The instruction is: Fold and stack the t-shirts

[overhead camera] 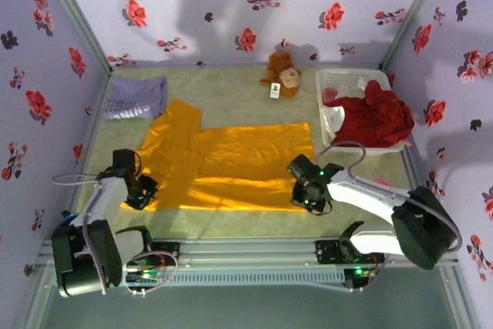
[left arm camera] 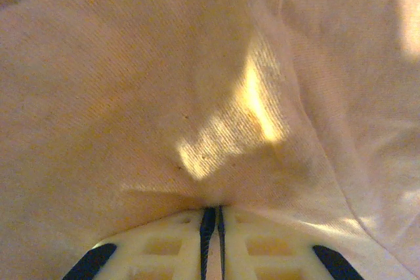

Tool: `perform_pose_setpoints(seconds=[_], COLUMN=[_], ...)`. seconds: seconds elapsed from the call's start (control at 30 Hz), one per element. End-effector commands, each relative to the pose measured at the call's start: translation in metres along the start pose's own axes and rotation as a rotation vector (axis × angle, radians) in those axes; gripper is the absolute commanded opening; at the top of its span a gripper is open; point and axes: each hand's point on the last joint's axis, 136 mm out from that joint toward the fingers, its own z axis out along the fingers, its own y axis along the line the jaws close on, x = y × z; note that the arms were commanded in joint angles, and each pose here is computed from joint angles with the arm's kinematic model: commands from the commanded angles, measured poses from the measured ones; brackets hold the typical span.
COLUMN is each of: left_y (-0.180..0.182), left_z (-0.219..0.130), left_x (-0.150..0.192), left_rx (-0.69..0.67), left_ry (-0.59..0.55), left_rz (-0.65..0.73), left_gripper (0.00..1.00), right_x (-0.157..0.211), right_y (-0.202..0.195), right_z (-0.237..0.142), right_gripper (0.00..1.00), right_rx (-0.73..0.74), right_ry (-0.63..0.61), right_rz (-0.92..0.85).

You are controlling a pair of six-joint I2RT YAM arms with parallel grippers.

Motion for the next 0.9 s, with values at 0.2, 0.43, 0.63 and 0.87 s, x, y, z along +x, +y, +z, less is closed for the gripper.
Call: perform_pose_setpoints(seconds=[0.2, 0.43, 0.63, 0.87], left_y=[-0.024, -0.094, -0.168, -0.242], left_z=[-0.05, -0.121, -0.105, -0.054], left_x=[-0.009, -0.073, -0.126, -0.172], left_rx=[0.035, 0.067, 0.09, 0.103], left_ry=[-0.053, -0.198, -0.191, -0.174], left_rz=[0.043, 0.288, 0.427, 0.61], left_gripper=[0.31, 0.39, 0.43, 0.48], right_x=[-0.007, -0.036, -0.083, -0.141], right_y=[0.001, 0.035, 0.073, 0.097], right_z=[-0.043, -0.086, -0.101, -0.091], right_gripper=[0.29, 0.34, 0.4, 0.42], right_rx=[-0.025, 0.013, 0.049, 0.127], right_ry=[-0.079, -0.139, -0.146, -0.123], right_rz=[-0.039, -0.151, -0.193, -0.226])
